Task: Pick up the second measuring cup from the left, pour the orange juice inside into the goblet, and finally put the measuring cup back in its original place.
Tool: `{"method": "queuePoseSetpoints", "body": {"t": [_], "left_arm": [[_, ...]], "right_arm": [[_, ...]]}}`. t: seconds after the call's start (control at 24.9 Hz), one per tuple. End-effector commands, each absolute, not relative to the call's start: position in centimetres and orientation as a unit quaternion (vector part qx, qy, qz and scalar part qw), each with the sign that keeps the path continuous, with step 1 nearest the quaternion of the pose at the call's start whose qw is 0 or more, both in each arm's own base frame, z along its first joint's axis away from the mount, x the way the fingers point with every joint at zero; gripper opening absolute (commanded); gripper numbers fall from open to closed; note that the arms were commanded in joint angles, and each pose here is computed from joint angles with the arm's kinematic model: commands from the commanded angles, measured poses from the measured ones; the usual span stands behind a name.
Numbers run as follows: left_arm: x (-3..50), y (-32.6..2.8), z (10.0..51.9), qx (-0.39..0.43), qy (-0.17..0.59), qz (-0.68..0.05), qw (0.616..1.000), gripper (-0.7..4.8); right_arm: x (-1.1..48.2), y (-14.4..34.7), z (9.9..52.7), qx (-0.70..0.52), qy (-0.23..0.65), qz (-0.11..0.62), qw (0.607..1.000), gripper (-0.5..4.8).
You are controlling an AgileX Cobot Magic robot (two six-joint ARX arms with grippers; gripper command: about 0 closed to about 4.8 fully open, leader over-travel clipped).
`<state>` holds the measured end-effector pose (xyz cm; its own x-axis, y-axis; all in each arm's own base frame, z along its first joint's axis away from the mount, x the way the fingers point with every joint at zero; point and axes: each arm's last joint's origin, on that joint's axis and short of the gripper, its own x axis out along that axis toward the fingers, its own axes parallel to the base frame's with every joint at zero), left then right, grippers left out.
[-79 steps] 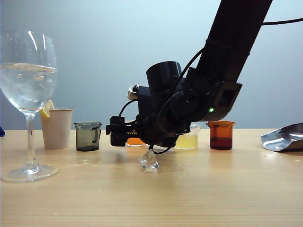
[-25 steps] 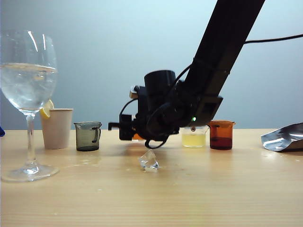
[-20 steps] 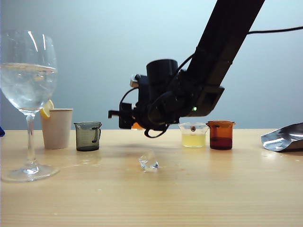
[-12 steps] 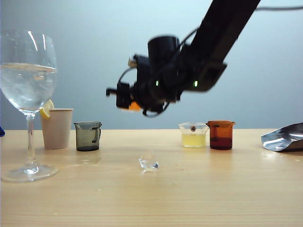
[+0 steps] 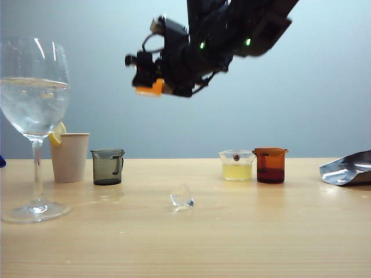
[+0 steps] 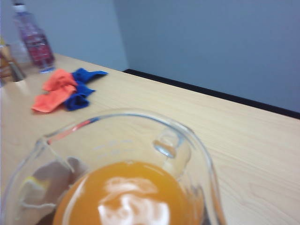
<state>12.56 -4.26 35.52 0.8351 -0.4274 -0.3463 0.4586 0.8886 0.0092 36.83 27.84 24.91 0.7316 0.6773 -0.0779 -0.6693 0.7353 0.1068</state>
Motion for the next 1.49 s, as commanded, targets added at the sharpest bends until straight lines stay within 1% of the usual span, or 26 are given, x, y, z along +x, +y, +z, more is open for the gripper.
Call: {"method": "queuePoseSetpoints", "body": {"t": [0.04, 0.4, 0.48, 0.6, 0.88, 1.09, 1.49], "left_arm": [[12.5, -4.2, 35.7, 0.044, 0.168, -0.23, 0.958, -0.06], [11.0, -3.8, 35.7, 0.031, 0.175, -0.227, 0.958, -0.06], [10.2, -3.5, 35.5, 0.026, 0.185, -0.216, 0.958, -0.06], [9.7, -3.3, 35.2, 0.027, 0.202, -0.209, 0.956, -0.06], [9.1, -3.1, 34.7, 0.017, 0.232, -0.201, 0.952, -0.06], [8.9, -2.9, 34.2, 0.019, 0.26, -0.178, 0.949, -0.06], [8.9, -2.9, 34.1, 0.021, 0.266, -0.174, 0.948, -0.06]], "right_arm": [[36.1, 27.7, 26.7, 0.025, 0.051, 0.393, 0.918, 1.05], [34.5, 27.1, 28.6, 0.008, 0.078, 0.468, 0.88, 1.04], [33.6, 27.6, 29.3, -0.001, 0.069, 0.498, 0.865, 1.05], [32.6, 28.3, 29.9, -0.025, 0.049, 0.518, 0.853, 1.05], [30.2, 30.1, 30.4, -0.052, 0.042, 0.549, 0.833, 1.04], [28.9, 30.5, 30.5, -0.106, 0.041, 0.574, 0.811, 1.03], [28.2, 30.3, 31.8, -0.162, 0.005, 0.579, 0.799, 1.03]]}}
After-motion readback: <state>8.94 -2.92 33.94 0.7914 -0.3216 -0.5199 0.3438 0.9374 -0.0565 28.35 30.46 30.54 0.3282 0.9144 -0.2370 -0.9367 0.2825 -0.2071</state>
